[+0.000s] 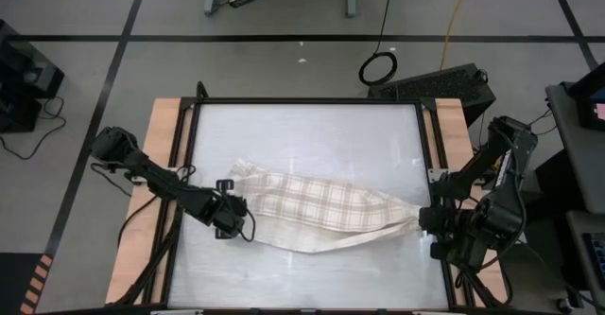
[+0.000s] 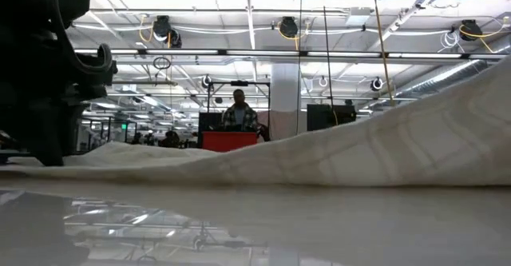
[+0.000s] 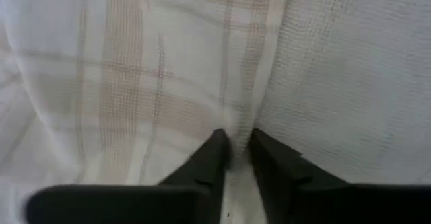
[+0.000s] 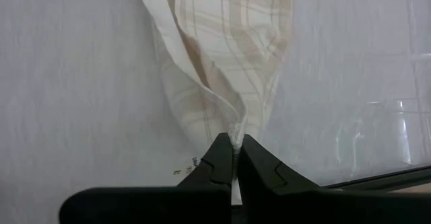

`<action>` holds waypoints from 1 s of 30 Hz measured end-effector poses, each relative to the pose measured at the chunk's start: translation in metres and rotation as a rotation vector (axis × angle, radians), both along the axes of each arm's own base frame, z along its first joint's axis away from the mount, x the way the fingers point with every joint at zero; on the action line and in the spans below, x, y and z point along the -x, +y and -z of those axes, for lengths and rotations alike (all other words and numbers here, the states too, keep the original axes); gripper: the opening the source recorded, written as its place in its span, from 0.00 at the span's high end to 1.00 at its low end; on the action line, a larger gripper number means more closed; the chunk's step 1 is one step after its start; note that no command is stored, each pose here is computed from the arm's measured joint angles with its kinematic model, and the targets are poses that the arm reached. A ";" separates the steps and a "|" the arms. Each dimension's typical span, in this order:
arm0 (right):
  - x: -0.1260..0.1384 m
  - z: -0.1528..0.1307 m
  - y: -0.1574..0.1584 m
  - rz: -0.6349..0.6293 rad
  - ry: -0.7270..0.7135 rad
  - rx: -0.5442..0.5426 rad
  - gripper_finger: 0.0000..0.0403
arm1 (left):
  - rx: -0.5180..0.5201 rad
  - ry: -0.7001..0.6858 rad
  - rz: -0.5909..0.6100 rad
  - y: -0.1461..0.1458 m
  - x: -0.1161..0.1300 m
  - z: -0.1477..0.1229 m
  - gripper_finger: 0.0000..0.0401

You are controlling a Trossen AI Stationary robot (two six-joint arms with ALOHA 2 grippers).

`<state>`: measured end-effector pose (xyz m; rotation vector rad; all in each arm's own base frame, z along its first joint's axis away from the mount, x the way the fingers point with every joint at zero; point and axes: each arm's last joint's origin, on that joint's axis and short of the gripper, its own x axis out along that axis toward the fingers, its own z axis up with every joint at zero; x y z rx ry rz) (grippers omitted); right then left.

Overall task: Roll towel
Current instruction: Roll the white-brown patterned towel

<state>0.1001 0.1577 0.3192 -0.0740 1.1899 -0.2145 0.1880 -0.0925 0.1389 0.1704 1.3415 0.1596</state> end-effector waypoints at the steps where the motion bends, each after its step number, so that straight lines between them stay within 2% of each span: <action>1: 0.000 0.000 0.000 0.000 -0.001 0.000 1.00 | -0.001 0.001 0.010 0.000 0.000 -0.001 0.89; 3: 0.000 0.000 0.000 0.000 -0.001 0.000 1.00 | 0.006 -0.011 0.011 -0.001 -0.001 -0.005 0.97; 9: 0.000 0.000 0.000 0.000 -0.011 0.006 1.00 | -0.026 0.013 0.001 0.000 0.000 -0.025 0.96; 14: -0.001 0.000 0.000 0.000 -0.023 0.012 1.00 | -0.030 0.020 -0.048 0.001 0.001 -0.059 0.97; 16: -0.001 0.000 0.000 0.000 -0.024 0.012 1.00 | -0.002 -0.012 -0.064 -0.001 -0.001 -0.074 0.97; 22: -0.001 0.000 0.000 0.008 -0.025 0.009 1.00 | 0.217 -0.076 -0.114 -0.012 -0.007 -0.107 0.97; 25: -0.001 0.000 0.000 0.019 -0.027 0.004 1.00 | 0.277 -0.075 -0.118 -0.019 -0.006 -0.110 0.97; 30: -0.001 0.000 0.000 0.021 -0.026 0.003 1.00 | 0.298 -0.055 -0.100 -0.033 -0.001 -0.107 0.96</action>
